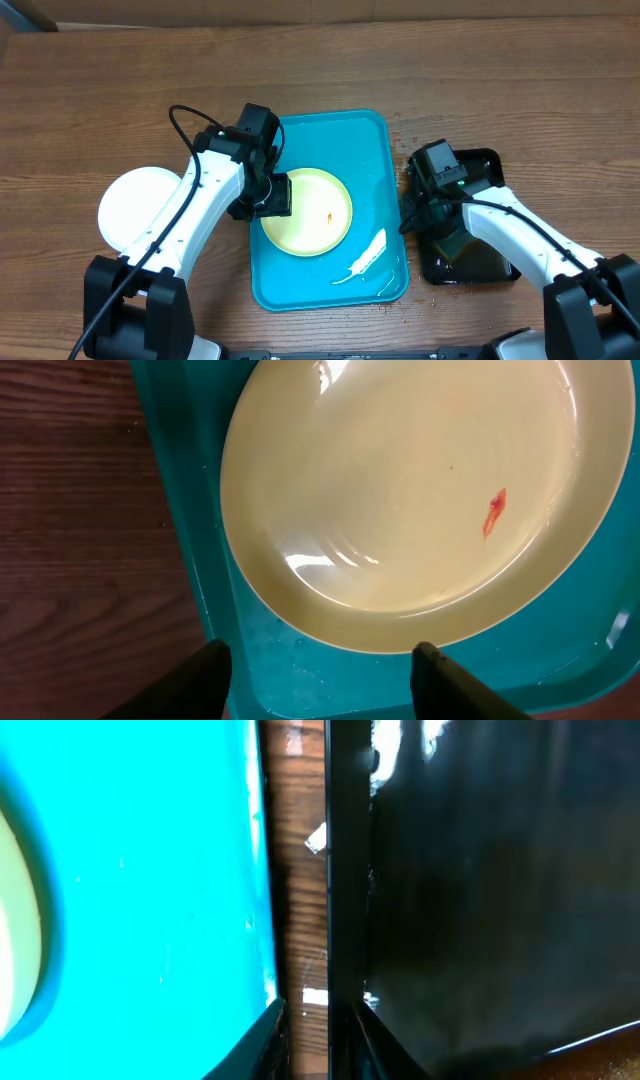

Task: Clean dirty plates on tray and stack at the side
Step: 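Grasp the sponge and wet it in the black tray with right gripper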

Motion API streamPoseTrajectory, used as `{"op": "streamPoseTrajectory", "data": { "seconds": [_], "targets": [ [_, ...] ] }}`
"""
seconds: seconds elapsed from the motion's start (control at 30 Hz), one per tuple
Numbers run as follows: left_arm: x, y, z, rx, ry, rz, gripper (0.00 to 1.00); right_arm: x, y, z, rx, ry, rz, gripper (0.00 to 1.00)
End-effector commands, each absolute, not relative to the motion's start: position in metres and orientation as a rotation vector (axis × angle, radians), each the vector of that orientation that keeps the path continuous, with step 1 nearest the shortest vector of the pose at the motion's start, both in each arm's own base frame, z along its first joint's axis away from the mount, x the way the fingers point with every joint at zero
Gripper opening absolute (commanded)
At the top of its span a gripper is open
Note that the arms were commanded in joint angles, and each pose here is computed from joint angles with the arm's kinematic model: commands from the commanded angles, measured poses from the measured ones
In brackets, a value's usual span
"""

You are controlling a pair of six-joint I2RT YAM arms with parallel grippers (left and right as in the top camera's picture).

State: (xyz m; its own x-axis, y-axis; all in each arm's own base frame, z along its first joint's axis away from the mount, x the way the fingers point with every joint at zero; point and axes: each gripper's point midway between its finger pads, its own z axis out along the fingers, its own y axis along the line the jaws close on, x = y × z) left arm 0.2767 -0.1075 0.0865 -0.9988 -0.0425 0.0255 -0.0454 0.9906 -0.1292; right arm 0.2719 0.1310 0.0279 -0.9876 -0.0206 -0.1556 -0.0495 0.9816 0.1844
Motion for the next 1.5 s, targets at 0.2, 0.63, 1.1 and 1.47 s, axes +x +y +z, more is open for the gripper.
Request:
{"op": "streamPoseTrajectory", "data": {
  "seconds": [0.2,0.63,1.1,1.47],
  "targets": [
    [0.281,-0.110,0.092,0.023,-3.144,0.210,0.62,0.277,0.112,0.079,0.262,2.970,0.323,0.28],
    [0.286,-0.111,0.093,0.000,-3.162,0.220,0.67,0.237,0.054,0.026,0.917,3.007,0.198,0.32],
    [0.286,-0.111,0.093,-0.001,-3.162,0.219,0.69,0.258,0.048,0.031,0.678,2.975,0.167,0.04],
    [0.286,-0.111,0.093,0.000,-3.163,0.219,0.69,0.234,0.045,0.055,0.786,3.055,0.114,0.55]
  ]
}}
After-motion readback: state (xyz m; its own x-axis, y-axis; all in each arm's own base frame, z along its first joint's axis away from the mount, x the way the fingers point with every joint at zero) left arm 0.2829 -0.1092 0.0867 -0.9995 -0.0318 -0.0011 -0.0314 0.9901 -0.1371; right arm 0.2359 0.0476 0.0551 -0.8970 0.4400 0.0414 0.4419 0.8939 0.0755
